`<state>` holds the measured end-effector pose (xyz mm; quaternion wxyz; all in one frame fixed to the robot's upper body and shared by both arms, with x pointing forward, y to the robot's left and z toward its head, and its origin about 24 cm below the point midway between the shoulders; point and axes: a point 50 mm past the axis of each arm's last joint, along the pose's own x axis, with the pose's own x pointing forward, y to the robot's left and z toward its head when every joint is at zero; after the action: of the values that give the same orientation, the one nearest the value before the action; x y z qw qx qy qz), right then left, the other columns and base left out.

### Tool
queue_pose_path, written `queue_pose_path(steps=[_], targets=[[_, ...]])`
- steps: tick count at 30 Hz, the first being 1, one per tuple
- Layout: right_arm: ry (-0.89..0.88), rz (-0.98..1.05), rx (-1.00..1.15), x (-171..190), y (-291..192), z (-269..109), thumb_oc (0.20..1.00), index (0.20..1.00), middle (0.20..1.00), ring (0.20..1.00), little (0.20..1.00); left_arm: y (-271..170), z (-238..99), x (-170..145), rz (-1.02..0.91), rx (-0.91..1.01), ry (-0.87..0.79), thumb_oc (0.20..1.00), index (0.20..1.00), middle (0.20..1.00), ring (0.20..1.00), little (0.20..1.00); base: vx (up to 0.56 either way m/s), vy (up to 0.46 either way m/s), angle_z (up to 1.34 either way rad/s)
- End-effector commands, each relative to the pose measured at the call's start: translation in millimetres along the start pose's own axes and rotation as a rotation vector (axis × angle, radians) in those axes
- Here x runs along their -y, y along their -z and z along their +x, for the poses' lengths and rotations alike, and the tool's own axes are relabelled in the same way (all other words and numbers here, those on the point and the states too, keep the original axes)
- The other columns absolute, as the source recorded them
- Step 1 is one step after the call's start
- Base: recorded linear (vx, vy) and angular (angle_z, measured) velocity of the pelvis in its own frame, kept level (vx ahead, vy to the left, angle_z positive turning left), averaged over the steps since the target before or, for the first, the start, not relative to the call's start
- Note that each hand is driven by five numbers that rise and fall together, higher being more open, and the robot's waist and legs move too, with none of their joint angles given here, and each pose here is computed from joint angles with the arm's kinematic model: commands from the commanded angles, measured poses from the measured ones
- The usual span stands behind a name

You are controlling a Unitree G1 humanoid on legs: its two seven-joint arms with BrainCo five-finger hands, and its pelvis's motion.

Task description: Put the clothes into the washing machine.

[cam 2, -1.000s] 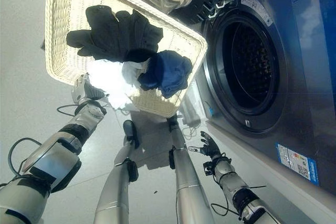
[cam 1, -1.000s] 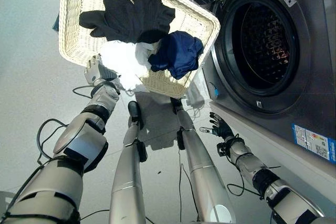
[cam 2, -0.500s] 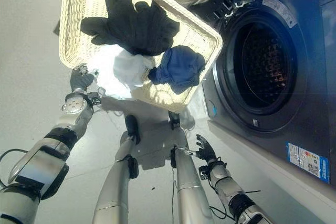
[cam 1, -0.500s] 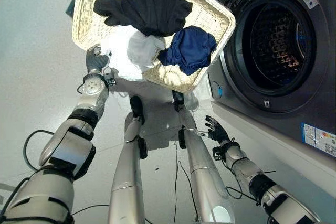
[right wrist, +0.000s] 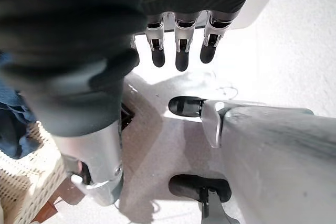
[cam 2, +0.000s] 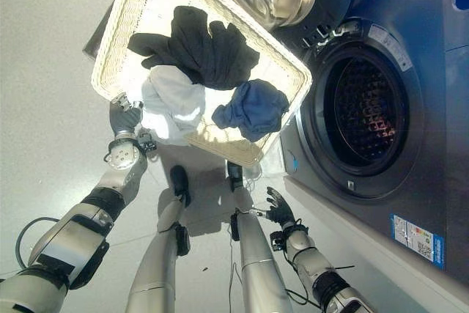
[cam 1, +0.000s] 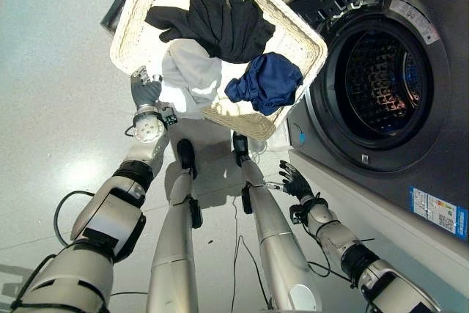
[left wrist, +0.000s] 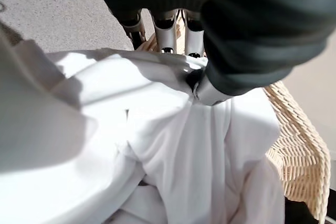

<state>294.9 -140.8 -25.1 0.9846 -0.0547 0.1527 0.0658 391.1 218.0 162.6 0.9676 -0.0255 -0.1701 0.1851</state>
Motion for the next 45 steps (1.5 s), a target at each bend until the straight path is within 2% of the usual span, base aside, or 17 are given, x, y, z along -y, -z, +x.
queue_pose_path(steps=[1, 6, 18, 45], targets=[[0.053, -0.027, -0.010, 20.3, 7.1, -8.1, 1.000, 1.000, 1.000, 1.000, 1.000, -26.2, -19.4, 70.0, -0.194, 0.129, 0.272, 0.200, 0.200, 0.200, 0.200, 0.200, -0.04, -0.013, 0.08], [0.090, -0.021, -0.023, 27.7, 12.1, -10.6, 1.000, 1.000, 1.000, 1.000, 1.000, -21.4, -34.1, 72.1, -0.213, 0.169, 0.332, 0.200, 0.200, 0.200, 0.200, 0.200, -0.04, -0.006, 0.00], [0.155, 0.007, -0.061, 44.9, 24.4, -16.4, 1.000, 1.000, 1.000, 1.000, 1.000, -1.5, -62.5, 57.9, -0.230, 0.184, 0.347, 0.200, 0.200, 0.200, 0.200, 0.200, -0.03, 0.010, 0.07], [0.169, -0.013, -0.073, 53.3, 24.1, -14.8, 1.000, 1.000, 1.000, 1.000, 1.000, -5.2, -59.9, 61.1, -0.257, 0.167, 0.389, 0.200, 0.200, 0.200, 0.200, 0.200, 0.00, 0.011, 0.01]])
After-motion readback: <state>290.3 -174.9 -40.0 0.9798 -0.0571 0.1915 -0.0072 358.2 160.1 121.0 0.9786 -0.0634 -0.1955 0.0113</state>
